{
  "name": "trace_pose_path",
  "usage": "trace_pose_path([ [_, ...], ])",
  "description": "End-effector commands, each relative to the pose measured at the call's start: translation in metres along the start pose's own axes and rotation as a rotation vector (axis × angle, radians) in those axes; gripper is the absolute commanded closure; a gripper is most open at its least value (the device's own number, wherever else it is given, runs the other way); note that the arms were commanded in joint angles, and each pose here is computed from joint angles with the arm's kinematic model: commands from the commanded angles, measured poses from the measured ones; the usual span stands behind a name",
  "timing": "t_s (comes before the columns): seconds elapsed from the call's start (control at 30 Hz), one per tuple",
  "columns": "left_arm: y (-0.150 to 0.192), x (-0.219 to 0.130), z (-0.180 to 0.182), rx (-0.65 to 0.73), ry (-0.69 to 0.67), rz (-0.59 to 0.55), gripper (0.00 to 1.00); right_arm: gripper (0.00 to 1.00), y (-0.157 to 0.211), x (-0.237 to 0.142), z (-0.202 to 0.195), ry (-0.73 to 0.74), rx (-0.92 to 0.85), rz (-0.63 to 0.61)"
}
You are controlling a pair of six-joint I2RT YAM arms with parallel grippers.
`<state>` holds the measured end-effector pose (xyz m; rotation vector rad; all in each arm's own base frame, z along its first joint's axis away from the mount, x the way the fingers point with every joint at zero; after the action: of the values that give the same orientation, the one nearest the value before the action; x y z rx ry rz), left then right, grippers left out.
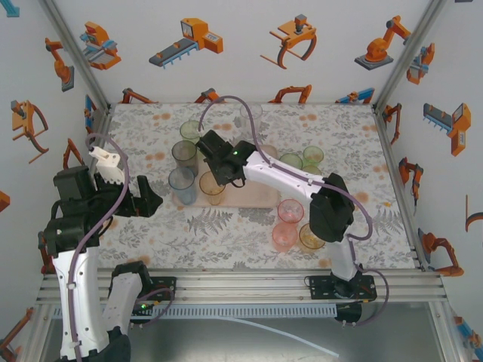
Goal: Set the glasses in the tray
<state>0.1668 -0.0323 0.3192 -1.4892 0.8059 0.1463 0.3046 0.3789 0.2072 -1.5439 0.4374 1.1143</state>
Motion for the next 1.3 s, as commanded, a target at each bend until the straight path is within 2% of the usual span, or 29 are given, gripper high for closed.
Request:
trace_pose_path([
  [0.0,-0.006,-0.005,-0.004,0.001,0.018,-0.027,0.0,0.96,-0.008,-0.003,0.003,-0.022,0.027,-0.012],
  [0.23,-0.006,-0.004,-0.003,0.0,0.021,-0.026,0.0,0.92,-0.008,-0.002,-0.001,-0.013,0.031,-0.004],
  [0.77,-0.006,-0.004,-0.004,0.005,0.021,-0.031,0.0,0.68,-0.019,-0.004,0.001,-0.006,0.033,-0.015],
  [0.97,-0.008,-0.007,-0.005,0.012,0.02,-0.039,0.0,0.62,-0.027,-0.016,-0.001,0.004,0.035,-0.043],
  [1.27,-0.011,-0.013,-0.001,0.044,-0.038,-0.038,0.0,0.58,-0.04,-0.05,-0.002,-0.038,0.035,-0.104],
])
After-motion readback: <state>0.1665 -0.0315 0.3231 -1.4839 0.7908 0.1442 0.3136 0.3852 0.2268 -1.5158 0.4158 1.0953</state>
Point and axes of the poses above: each hand's point on the last joint's axis, 136 mm out from that joint toward the fingers, its own x axis out along the fingers, its own z axis along the line the jaws close on, y = z × x, the point moved 6 cm from there along -x, back along the fingers, and after that the axes turned 8 degrees about x, right-handed, at the moved point
